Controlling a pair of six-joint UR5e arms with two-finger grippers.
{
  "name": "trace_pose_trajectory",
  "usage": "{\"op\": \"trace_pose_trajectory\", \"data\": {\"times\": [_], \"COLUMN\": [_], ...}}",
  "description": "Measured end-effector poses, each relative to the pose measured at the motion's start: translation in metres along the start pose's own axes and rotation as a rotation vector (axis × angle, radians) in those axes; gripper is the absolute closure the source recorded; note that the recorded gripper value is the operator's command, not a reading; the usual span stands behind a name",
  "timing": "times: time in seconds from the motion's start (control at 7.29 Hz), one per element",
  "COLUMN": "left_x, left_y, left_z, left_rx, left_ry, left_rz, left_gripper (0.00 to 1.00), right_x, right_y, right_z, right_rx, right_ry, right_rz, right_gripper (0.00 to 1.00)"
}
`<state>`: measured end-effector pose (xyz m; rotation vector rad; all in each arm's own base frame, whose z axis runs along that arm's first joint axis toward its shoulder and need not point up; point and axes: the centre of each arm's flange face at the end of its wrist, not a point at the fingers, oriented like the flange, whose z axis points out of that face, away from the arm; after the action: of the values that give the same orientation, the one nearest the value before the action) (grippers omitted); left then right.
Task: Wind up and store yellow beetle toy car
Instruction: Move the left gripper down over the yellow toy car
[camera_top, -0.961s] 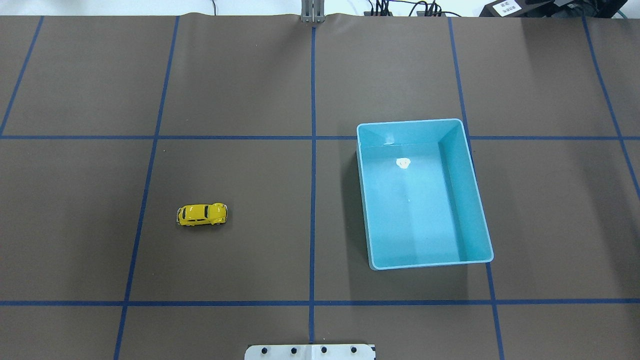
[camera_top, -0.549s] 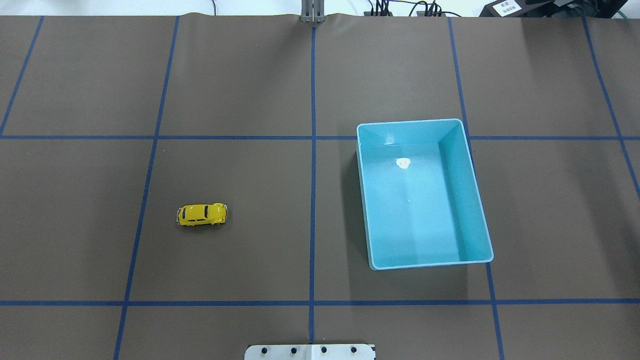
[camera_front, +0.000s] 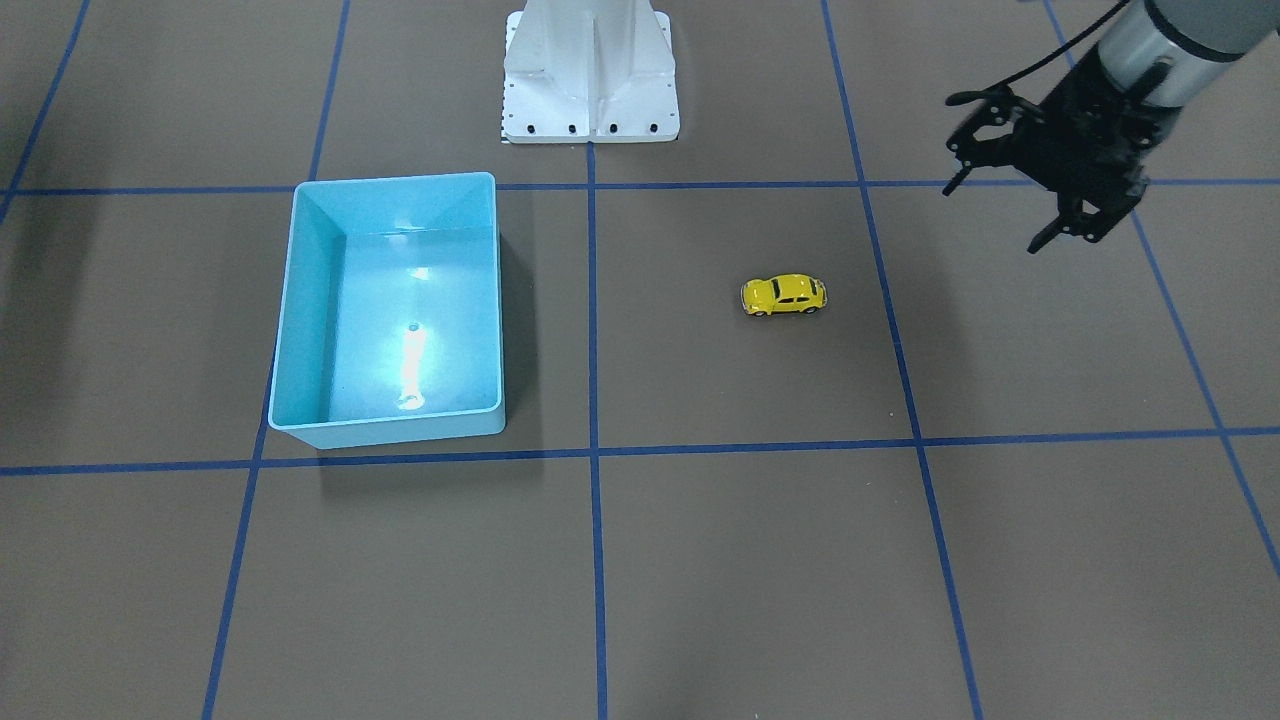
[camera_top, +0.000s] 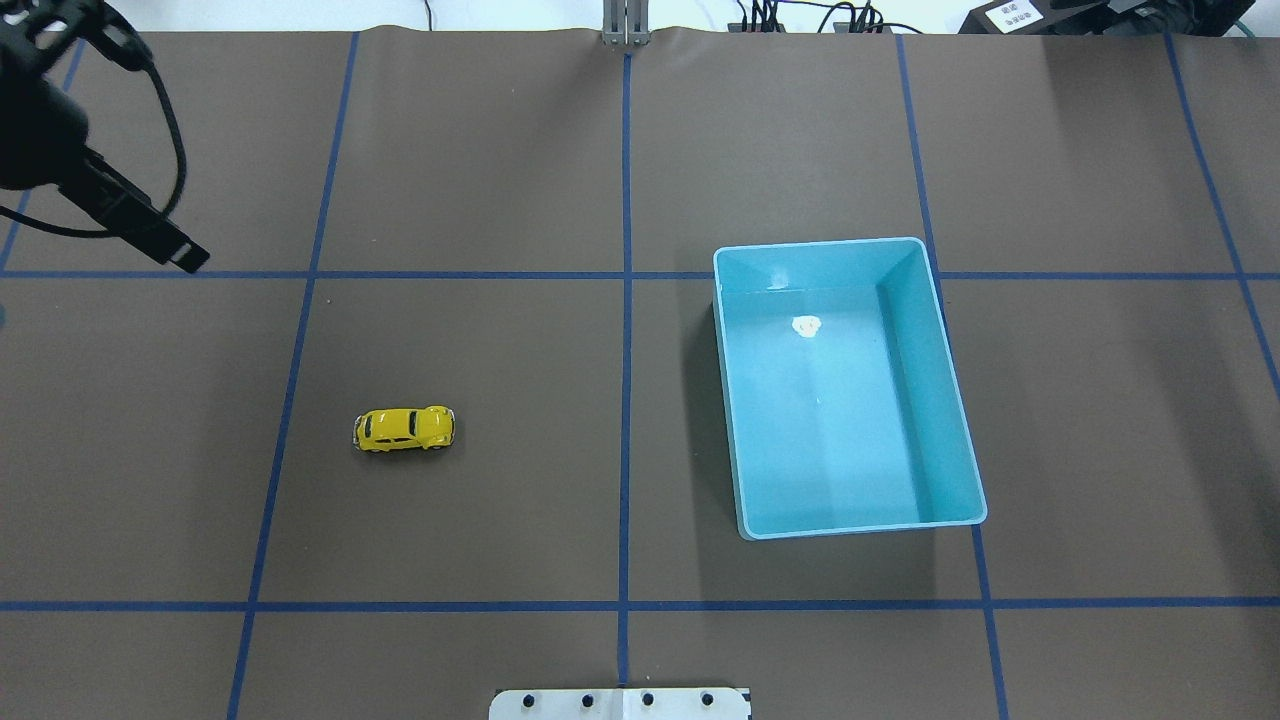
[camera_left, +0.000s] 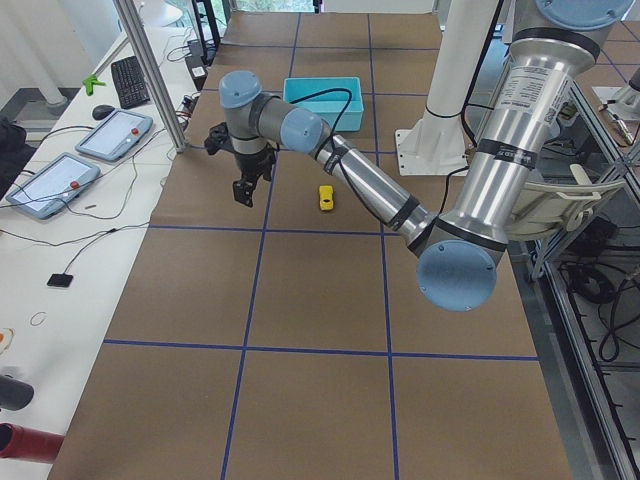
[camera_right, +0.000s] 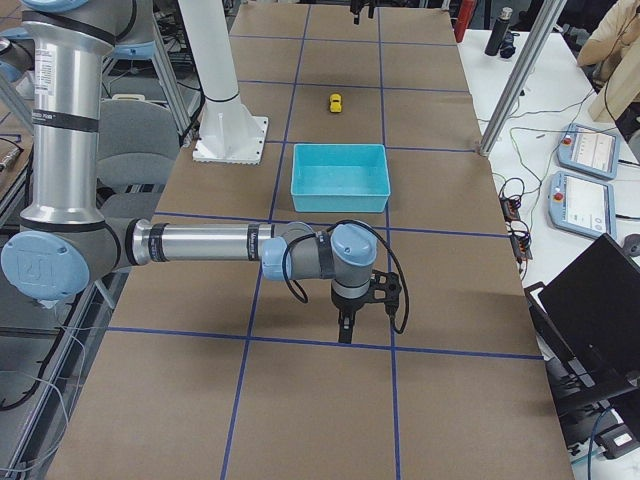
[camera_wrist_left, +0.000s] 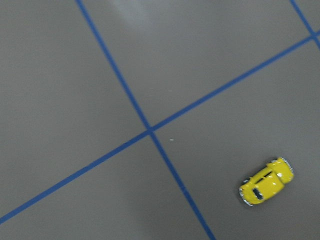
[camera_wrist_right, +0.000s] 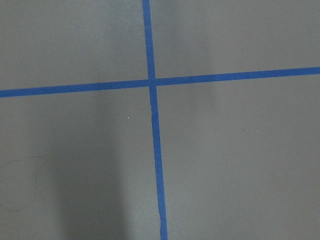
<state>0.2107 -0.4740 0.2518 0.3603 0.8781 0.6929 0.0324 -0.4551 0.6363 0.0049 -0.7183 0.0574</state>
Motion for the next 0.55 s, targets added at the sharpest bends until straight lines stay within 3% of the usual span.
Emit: {"op": "trace_pose_trajectory", "data": {"times": [0.55], "left_x": [0.103], "left_y": [0.000], "left_z": [0.048], "left_rx": [-0.031], "left_ry": [-0.058], "left_rz": [0.375], "left_gripper": [0.00], "right_x": [-0.007], "right_y": [0.004], "right_z": [0.013], "right_rx": [-0.031], "right_ry": [-0.009], "right_rz": [-0.007], "right_gripper": [0.00]}}
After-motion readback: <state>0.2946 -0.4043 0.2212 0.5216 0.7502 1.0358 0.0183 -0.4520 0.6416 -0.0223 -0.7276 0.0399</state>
